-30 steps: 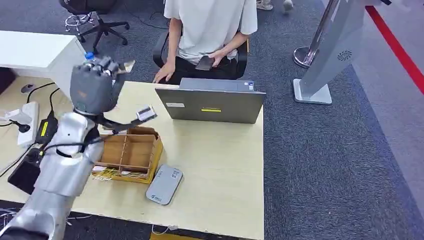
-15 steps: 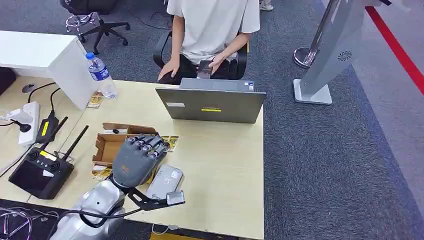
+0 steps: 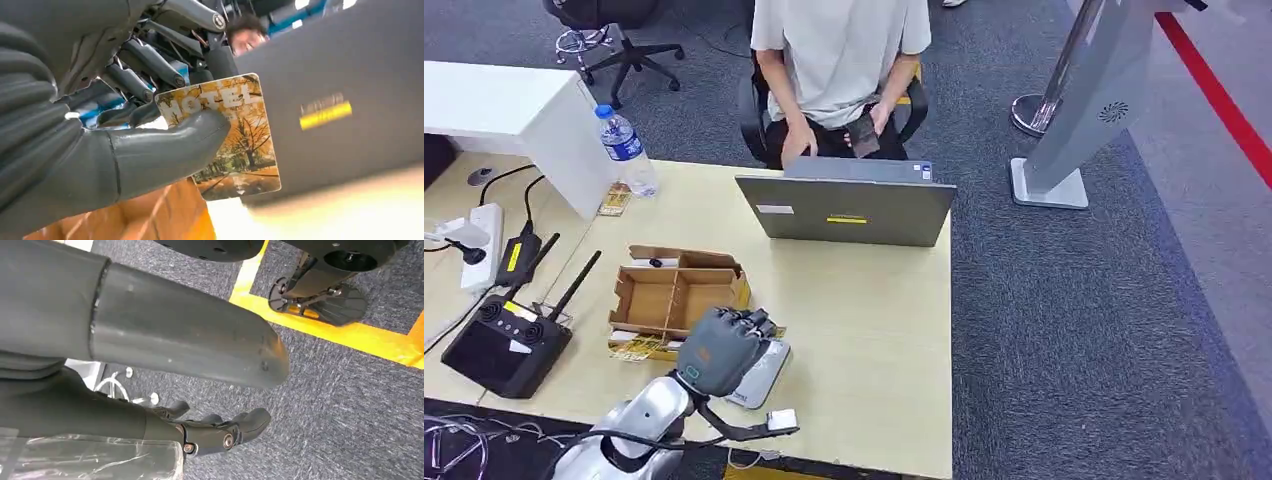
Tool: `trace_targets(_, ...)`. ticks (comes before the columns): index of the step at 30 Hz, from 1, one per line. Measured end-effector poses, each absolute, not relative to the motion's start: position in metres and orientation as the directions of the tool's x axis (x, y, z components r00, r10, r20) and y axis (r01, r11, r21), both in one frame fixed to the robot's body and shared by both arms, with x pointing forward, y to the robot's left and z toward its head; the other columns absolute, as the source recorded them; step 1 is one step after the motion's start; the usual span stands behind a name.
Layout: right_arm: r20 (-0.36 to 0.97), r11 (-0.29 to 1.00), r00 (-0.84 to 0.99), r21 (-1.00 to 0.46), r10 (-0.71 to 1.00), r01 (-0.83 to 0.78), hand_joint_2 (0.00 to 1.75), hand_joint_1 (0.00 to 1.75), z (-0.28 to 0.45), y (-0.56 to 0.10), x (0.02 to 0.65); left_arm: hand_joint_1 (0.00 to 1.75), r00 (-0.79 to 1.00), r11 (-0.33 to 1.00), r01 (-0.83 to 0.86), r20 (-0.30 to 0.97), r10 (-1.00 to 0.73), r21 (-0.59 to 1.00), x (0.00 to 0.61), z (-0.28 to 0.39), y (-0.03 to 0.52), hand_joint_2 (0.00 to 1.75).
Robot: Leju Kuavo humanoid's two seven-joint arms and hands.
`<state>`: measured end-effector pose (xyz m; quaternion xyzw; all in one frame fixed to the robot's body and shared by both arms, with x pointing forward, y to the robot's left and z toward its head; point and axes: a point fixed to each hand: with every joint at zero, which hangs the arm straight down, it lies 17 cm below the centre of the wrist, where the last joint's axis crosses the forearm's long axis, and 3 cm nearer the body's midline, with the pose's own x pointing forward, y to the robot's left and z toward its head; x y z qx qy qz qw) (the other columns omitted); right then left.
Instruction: Pass the card to the sensor for recognition and then transmit it.
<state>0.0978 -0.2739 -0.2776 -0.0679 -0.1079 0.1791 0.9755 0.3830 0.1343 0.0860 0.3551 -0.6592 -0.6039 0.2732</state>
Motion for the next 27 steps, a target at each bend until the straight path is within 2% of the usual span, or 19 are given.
trace_targets(10, 0.181, 0.923, 0.91, -0.173, 0.373, -0.344, 0.0, 0.0, -0.278, -0.275, 0.096, 1.75, -0.601, 0.026, 0.061, 0.057, -0.797, 0.998, 0.37, 0.044, 0.141, 1.75)
trace_targets(15, 0.181, 0.927, 0.914, -0.171, 0.363, -0.334, 0.0, 0.0, -0.278, -0.276, 0.096, 1.75, -0.603, 0.045, 0.079, 0.084, -0.793, 0.996, 0.369, 0.042, 0.143, 1.75)
trace_targets(18, 0.182, 0.928, 0.915, -0.172, 0.359, -0.33, 0.0, 0.0, -0.278, -0.276, 0.095, 1.75, -0.606, 0.065, 0.027, 0.068, -0.792, 0.998, 0.371, 0.054, 0.141, 1.75)
trace_targets(21, 0.181, 0.926, 0.913, -0.174, 0.365, -0.336, 0.0, 0.0, -0.278, -0.277, 0.094, 1.75, -0.608, 0.113, -0.098, 0.031, -0.794, 0.989, 0.38, 0.089, 0.134, 1.75)
trace_targets(24, 0.179, 0.921, 0.909, -0.177, 0.375, -0.346, 0.0, 0.0, -0.278, -0.277, 0.094, 1.75, -0.597, 0.199, -0.283, -0.01, -0.802, 0.938, 0.39, 0.148, 0.132, 1.75)
trace_targets(27, 0.171, 0.912, 0.901, -0.183, 0.398, -0.368, 0.0, 0.0, -0.278, -0.278, 0.094, 1.75, -0.57, 0.296, -0.485, -0.041, -0.821, 0.823, 0.399, 0.226, 0.142, 1.75)
